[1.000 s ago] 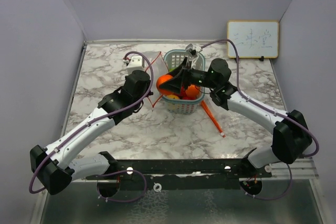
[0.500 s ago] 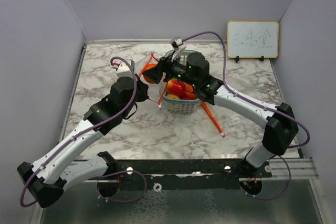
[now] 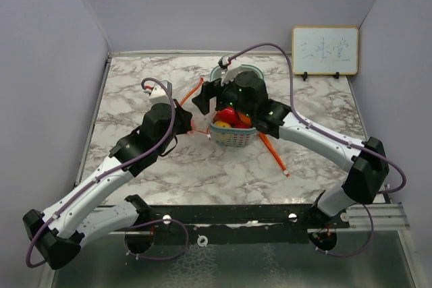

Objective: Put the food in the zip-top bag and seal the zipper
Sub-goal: Place the fake fruit in the zipper food storage bag, then pick up the fake fruit from the bin.

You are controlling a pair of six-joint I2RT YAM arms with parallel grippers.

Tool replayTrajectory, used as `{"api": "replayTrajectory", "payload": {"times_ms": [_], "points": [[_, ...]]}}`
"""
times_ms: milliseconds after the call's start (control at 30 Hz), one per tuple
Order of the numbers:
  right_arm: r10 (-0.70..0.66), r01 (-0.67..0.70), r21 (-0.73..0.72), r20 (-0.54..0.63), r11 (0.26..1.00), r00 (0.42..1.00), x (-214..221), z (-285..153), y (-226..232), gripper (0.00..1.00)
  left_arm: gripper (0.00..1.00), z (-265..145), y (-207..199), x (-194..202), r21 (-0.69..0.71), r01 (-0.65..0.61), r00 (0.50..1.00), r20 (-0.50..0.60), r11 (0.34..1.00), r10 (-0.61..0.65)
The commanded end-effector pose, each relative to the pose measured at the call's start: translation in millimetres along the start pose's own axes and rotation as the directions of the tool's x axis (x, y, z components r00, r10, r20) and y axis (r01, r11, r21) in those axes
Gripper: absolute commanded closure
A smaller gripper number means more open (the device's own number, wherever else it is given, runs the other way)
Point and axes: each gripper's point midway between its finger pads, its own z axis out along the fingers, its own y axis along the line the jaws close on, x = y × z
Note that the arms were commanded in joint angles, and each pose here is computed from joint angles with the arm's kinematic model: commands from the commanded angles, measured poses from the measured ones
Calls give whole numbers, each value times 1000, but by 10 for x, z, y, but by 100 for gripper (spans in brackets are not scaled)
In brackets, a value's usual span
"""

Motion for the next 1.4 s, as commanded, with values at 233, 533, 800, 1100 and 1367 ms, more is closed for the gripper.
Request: {"api": "replayTrajectory", "payload": {"times_ms": [233,533,800,1100,1367], "points": [[-61,63,330,-16,942,998,-193,-589,-610,7,100,23,55,-57,-19,8,999,39,1000,-7],[57,69,517,-223,853,973,508,-614,-1246,7,100,-84,253,-143,-86,-2,995,96,996,10],[74,166,589,-362,791,929,904,-570,-1536,5,100,-149,428,-145,-139,-7,992,127,990,25],[-86,79,-73,-100,994,991,49,-643,-245,6,100,44,624,49,-223,-49,991,111,974,76],[-90,88,-22,-70,996,994,-146,-814,-287,6,100,149,718,148,-271,-70,991,89,960,97]]}}
